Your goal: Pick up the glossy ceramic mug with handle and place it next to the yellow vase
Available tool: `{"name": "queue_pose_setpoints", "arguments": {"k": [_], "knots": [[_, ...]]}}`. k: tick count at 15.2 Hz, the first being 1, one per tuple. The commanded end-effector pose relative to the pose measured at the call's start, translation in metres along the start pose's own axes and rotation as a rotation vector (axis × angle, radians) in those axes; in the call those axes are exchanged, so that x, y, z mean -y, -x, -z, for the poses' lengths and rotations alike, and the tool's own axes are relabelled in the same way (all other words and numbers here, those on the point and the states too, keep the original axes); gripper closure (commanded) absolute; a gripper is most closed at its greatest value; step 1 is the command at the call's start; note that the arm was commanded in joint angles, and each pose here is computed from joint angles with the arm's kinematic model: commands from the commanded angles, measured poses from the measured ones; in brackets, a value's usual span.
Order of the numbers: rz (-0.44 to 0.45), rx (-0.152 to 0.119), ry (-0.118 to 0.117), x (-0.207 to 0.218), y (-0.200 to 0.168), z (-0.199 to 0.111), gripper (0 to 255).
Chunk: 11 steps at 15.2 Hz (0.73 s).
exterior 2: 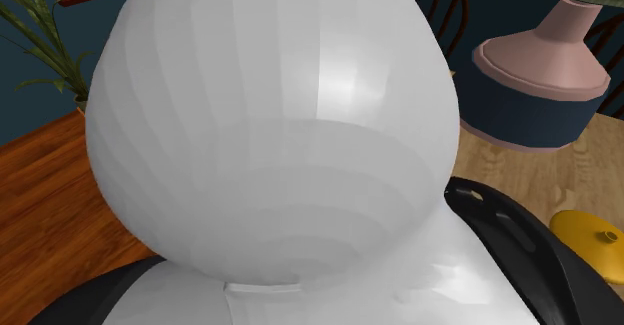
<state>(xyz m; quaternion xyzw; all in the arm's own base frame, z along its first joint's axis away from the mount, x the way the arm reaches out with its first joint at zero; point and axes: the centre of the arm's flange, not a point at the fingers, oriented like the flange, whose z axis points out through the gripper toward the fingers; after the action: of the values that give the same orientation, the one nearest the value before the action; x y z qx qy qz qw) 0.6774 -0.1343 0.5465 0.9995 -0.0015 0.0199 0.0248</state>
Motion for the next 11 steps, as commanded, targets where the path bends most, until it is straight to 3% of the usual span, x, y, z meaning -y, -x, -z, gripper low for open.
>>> {"name": "queue_pose_setpoints", "arguments": {"k": [1,4,11], "knots": [[0.0,0.0,0.0,-0.001,-0.001,0.01,255],[0.0,0.0,0.0,-0.002,-0.001,0.025,255],[0.0,0.0,0.0,-0.056,0.074,0.025,255]]}}
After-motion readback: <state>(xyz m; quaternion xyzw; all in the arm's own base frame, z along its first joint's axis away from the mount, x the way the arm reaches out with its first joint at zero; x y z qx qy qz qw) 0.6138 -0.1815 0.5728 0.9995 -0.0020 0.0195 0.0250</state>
